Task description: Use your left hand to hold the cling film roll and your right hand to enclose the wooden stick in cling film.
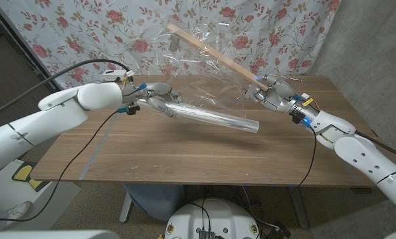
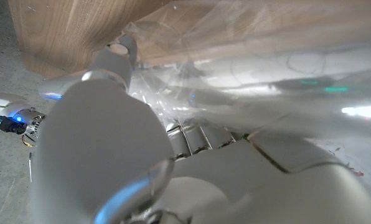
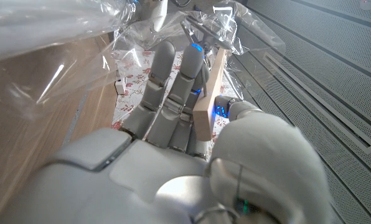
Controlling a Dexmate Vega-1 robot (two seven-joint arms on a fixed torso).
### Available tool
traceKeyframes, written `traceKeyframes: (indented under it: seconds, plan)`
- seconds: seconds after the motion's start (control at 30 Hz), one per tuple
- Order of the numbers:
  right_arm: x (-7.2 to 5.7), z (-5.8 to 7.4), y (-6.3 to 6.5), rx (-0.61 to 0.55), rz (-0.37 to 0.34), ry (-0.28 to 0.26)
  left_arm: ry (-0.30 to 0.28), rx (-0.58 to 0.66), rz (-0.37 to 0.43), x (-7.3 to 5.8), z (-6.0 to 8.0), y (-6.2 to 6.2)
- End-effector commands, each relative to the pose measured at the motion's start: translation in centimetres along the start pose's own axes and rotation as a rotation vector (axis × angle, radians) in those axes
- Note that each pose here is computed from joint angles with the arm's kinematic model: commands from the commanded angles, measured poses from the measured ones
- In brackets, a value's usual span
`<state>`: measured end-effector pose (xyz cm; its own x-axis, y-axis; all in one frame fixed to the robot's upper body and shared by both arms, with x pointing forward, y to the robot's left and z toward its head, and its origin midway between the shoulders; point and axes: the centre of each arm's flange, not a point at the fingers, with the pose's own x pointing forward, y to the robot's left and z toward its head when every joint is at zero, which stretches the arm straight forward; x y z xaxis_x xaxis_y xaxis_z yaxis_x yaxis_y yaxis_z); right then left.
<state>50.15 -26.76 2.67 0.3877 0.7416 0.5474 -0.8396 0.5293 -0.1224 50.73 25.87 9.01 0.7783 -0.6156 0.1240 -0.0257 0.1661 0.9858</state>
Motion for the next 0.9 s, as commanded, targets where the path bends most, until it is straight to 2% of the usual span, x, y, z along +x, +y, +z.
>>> traceKeyframes:
  seconds: [0.03, 0.6, 0.9]
  plan:
    - [0.2, -0.1, -0.4, 0.013, 0.038, 0.010, 0.038, 0.004, 0.028, 0.3, -1.1, 0.9]
    - [0.5, -0.6, -0.8, 0.004, 0.101, 0.065, 0.065, 0.056, 0.118, 0.3, -1.2, 4.3]
    - [0.5, -1.1, -1.0, 0.006, 0.119, 0.081, 0.077, 0.083, 0.121, 0.5, -1.3, 5.0]
